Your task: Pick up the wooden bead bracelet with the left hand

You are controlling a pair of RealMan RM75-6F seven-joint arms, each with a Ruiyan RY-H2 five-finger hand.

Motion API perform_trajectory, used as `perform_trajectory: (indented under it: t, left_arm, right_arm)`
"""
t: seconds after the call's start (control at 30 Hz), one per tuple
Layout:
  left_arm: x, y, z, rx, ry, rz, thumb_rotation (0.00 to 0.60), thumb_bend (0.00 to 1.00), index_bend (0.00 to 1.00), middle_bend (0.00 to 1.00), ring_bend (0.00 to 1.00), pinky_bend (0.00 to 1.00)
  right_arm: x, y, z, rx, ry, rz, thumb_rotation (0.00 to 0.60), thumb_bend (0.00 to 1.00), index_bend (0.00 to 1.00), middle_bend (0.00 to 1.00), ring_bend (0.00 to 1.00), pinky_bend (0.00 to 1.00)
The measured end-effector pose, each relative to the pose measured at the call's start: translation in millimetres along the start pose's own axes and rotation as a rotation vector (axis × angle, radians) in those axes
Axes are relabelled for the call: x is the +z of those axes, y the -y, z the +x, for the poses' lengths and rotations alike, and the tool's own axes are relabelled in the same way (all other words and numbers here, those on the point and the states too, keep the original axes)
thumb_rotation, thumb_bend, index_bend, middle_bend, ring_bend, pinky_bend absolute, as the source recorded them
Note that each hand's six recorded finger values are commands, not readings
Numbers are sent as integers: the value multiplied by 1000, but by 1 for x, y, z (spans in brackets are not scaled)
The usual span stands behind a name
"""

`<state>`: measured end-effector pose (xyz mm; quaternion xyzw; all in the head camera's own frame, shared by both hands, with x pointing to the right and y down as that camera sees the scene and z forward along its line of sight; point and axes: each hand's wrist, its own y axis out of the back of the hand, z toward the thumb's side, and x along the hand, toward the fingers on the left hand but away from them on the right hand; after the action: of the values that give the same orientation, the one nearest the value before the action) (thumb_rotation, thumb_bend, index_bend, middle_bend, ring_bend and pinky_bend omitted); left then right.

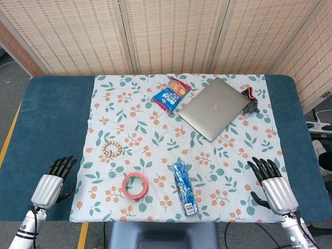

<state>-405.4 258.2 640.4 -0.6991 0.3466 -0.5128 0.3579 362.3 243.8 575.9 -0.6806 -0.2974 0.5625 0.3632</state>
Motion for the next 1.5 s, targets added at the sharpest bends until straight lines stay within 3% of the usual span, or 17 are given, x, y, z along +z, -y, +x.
perform_trajectory:
  t: [0.23, 0.33, 0.53, 0.77, 0.97, 1.27, 1.5]
  left_arm:
    - [12, 3, 12, 9, 25, 9, 600, 455, 19, 23, 1, 167]
    - [19, 8, 28, -14, 47, 34, 600, 456, 38, 31, 4, 147]
    - [32, 23, 69, -95, 74, 144, 600, 455, 104, 119, 188, 203]
    - [45, 34, 106, -119, 45, 216, 600, 457, 193, 236, 390, 283]
    - [47, 44, 121, -153, 8, 256, 600, 457, 220, 235, 397, 262]
    - [61, 56, 139, -153, 29, 295, 600, 455, 238, 199, 415, 261]
    - [73, 62, 145, -147, 54, 303, 600, 454, 279, 301, 460, 266]
  right_arm:
    - [-1, -3, 0, -11, 3, -4, 600, 231, 0, 0, 0, 0]
    - [-1, -1, -1, -4, 2, -7, 600, 231, 0, 0, 0, 0]
    - [-2, 1, -4, 6, 2, -8, 600, 231, 0, 0, 0, 0]
    - [-3, 2, -5, 12, 5, -8, 600, 230, 0, 0, 0, 0]
    - [-2, 2, -5, 16, 4, -9, 600, 231, 0, 0, 0, 0]
    - [-1, 4, -4, 35, 1, -12, 600, 231, 0, 0, 0, 0]
    - [-3, 2, -4, 34, 3, -18, 600, 231, 0, 0, 0, 0]
